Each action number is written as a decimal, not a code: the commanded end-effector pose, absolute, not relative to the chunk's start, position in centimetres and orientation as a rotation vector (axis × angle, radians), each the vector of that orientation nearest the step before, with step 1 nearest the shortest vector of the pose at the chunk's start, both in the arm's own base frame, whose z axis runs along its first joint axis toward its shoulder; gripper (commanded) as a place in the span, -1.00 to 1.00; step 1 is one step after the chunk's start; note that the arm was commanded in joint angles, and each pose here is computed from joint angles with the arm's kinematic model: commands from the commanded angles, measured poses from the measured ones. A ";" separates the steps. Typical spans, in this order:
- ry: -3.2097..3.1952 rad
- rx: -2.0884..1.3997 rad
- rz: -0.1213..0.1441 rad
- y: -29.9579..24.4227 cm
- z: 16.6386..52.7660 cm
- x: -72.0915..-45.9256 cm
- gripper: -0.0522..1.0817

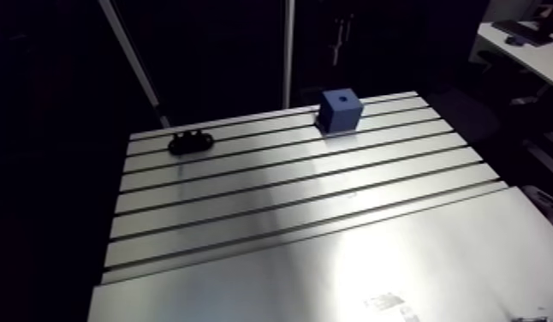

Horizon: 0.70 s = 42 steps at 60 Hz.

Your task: Pick up the M10 bolt and insert it into the hex recess until seated.

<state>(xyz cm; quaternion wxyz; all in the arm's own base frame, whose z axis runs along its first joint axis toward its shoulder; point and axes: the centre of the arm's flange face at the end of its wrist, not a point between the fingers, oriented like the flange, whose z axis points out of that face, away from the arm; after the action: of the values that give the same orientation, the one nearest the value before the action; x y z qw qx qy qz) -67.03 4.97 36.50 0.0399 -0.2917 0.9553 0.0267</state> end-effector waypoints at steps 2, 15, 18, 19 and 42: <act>2.954 -0.856 0.071 7.7 35.4 -68.2 0.89; 2.965 -0.847 0.024 9.4 34.5 -68.7 0.89; 2.962 -0.853 0.022 9.7 34.5 -68.7 0.89; 2.961 -0.858 0.019 10.2 34.4 -68.6 0.89; 2.948 -0.894 -0.034 12.6 32.6 -68.8 0.89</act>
<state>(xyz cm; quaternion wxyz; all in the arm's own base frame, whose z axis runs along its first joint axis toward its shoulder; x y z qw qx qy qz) -68.83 11.46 33.21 0.0343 -0.2839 0.9582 0.0006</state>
